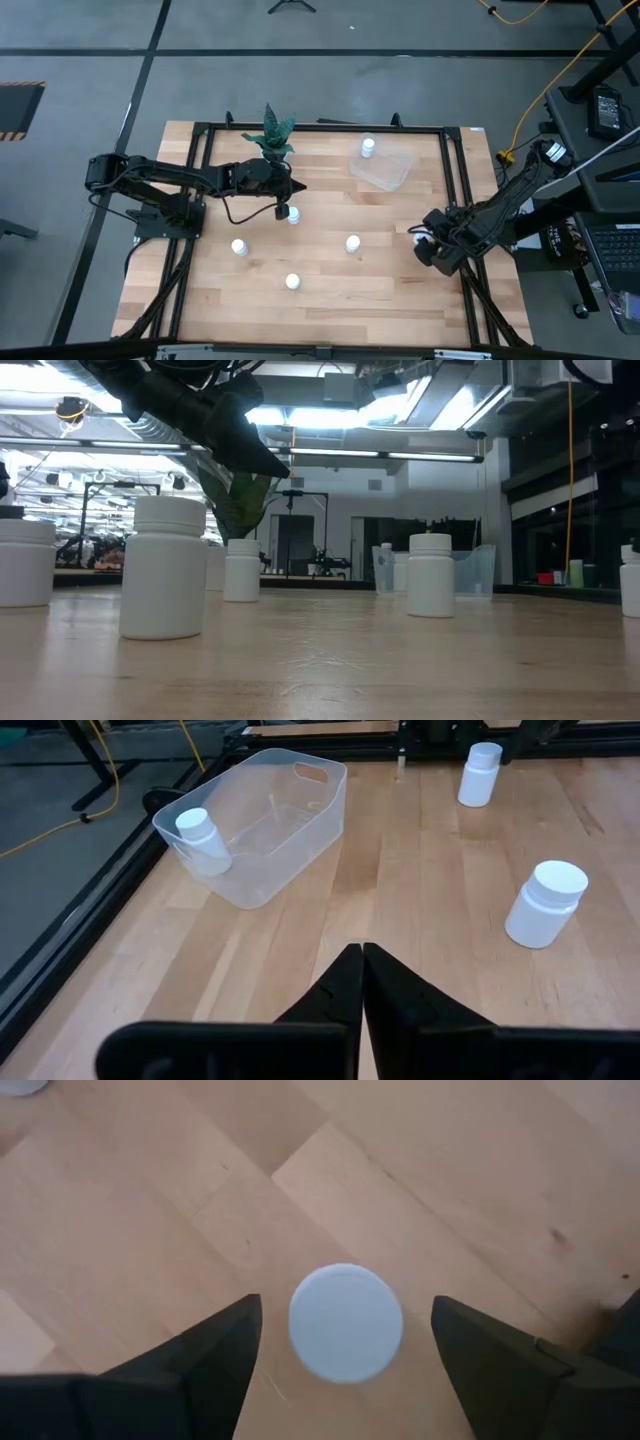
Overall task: Pick and place pill bottles into a basket
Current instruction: Put the white pill bottle into the transparent bin
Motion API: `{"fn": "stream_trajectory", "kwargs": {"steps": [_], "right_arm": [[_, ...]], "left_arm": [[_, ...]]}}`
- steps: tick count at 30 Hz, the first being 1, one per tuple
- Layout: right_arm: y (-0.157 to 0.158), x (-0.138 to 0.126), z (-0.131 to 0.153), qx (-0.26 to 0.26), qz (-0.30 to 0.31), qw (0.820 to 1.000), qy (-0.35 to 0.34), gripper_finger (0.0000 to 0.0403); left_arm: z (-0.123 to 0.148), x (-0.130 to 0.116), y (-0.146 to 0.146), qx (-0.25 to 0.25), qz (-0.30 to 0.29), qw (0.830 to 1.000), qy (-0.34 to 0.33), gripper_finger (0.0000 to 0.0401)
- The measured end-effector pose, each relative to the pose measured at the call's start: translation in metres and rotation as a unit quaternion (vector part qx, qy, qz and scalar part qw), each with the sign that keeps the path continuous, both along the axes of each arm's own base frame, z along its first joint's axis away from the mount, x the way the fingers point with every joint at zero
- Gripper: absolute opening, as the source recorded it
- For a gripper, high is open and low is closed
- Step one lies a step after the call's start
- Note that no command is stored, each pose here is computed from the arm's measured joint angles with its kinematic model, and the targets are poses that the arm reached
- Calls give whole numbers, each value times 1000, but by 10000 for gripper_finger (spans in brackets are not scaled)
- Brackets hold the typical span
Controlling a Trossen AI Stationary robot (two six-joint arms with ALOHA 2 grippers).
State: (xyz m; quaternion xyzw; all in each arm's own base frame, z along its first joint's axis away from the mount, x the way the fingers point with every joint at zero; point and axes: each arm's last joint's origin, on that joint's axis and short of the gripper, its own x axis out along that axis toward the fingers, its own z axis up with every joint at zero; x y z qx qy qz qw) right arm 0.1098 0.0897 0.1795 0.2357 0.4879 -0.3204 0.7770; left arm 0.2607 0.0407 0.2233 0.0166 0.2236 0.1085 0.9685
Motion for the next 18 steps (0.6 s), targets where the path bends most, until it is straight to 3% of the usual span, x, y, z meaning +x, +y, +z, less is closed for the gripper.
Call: {"fn": "stream_trajectory", "kwargs": {"steps": [7, 18], "right_arm": [[0, 0, 0, 3, 0, 1000, 3, 290], [-2, 2, 0, 10, -10, 1000, 10, 236]], "left_arm": [[0, 0, 0, 0, 0, 1000, 0, 5], [0, 0, 0, 0, 0, 1000, 0, 5]]}}
